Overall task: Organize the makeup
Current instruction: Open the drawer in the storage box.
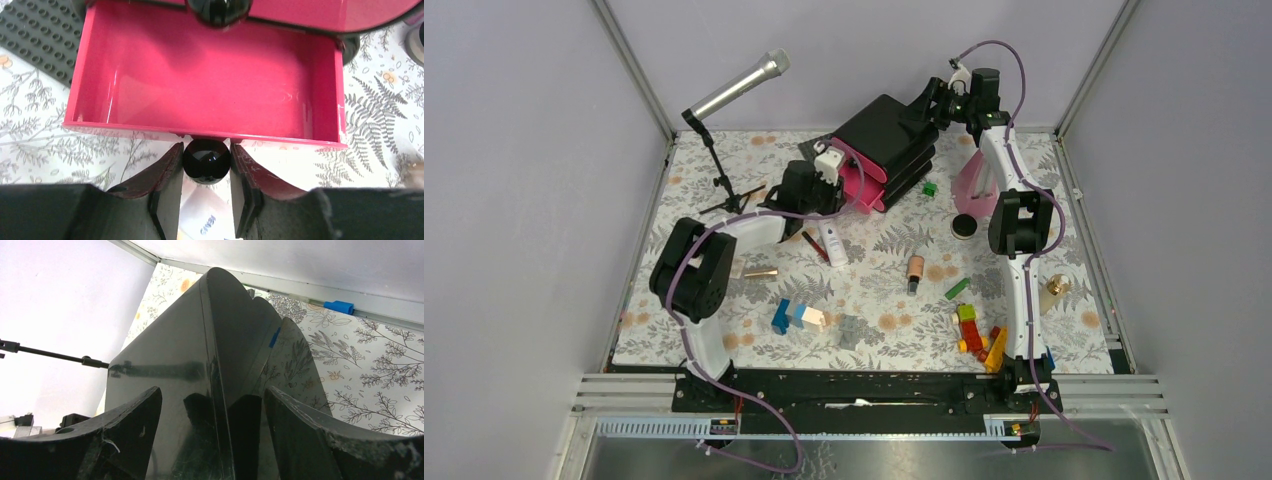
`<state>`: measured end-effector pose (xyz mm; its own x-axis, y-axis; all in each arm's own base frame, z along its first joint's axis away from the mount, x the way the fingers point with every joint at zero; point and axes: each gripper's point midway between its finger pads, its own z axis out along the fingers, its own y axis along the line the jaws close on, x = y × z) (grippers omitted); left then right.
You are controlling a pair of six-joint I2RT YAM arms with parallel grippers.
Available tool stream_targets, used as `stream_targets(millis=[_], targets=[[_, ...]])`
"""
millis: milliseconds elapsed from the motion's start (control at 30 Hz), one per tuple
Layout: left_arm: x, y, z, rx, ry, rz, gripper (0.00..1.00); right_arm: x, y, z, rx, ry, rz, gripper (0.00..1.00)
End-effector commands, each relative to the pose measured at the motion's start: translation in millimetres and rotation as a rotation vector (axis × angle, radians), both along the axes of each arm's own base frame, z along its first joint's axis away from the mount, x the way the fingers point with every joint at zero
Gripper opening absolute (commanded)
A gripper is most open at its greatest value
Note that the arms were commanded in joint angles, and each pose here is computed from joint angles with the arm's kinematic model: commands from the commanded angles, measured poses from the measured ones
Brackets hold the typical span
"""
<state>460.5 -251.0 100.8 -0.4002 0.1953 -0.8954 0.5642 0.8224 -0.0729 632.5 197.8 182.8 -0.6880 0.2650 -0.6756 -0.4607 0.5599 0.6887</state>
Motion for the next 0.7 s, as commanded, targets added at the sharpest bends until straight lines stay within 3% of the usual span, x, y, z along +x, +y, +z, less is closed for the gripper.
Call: stream_targets(millis=[0, 267, 667], targets=[[-15, 14, 13, 0.011, -0.013, 0.037, 0.26, -5, 12, 11, -0.017, 0.007, -0.012, 0.83], [-39, 15, 14, -0.026, 0.001, 0.057, 0.25, 8, -10, 46, -0.029, -0.046, -0.134, 0.93], [-64, -21, 13, -0.028, 0.024, 0.011, 0.24, -8, -39, 120, -0.125, -0.147, -0.29, 0.98]])
